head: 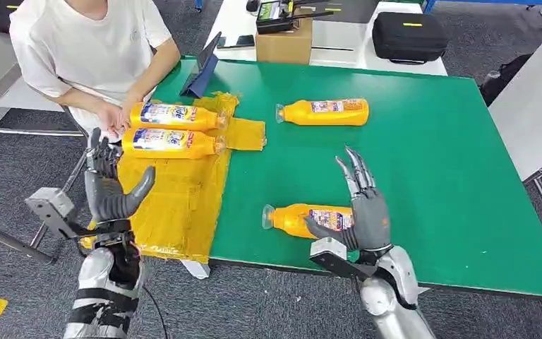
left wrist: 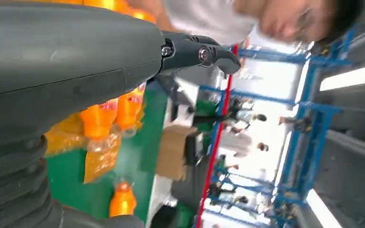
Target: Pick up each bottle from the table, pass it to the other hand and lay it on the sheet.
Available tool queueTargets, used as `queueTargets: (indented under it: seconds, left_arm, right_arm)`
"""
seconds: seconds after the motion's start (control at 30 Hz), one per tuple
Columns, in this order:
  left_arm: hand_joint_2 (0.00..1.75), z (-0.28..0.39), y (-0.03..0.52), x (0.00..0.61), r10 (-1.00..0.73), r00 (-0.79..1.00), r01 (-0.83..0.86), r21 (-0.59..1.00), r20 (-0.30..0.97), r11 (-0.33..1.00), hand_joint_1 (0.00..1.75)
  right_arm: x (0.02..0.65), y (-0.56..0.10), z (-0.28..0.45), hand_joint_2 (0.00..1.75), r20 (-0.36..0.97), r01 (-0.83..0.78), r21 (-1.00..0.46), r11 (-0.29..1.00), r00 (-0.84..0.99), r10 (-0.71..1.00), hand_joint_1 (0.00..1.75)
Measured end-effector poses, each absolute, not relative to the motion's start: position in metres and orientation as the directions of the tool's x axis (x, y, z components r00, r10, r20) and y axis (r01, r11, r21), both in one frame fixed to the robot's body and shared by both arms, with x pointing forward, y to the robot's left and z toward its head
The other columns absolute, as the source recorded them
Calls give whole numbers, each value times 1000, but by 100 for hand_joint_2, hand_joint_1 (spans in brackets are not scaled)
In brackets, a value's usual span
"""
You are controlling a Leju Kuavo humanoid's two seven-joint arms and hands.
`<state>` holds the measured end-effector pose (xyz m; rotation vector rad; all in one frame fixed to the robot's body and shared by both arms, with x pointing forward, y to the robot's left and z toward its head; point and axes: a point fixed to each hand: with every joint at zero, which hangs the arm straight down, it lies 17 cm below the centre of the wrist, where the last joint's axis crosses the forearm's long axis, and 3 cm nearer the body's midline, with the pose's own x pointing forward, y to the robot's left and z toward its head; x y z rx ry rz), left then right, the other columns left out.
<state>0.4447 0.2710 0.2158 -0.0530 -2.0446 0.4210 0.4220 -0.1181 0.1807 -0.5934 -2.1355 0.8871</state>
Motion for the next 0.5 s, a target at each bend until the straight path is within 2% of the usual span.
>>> queueTargets:
  seconds: [0.17,0.5]
  left_arm:
    - [175,242,301,415,120,-578,-256,-319,807,912,0]
    - [175,267,296,397,92,-626,-251,-311,774,917,0]
  right_arm:
    - [425,-131,104,0,501,-40,-831,555,-488,715,0]
    - [413,-147,25,0,500,-223,-866,447,-356,790,0]
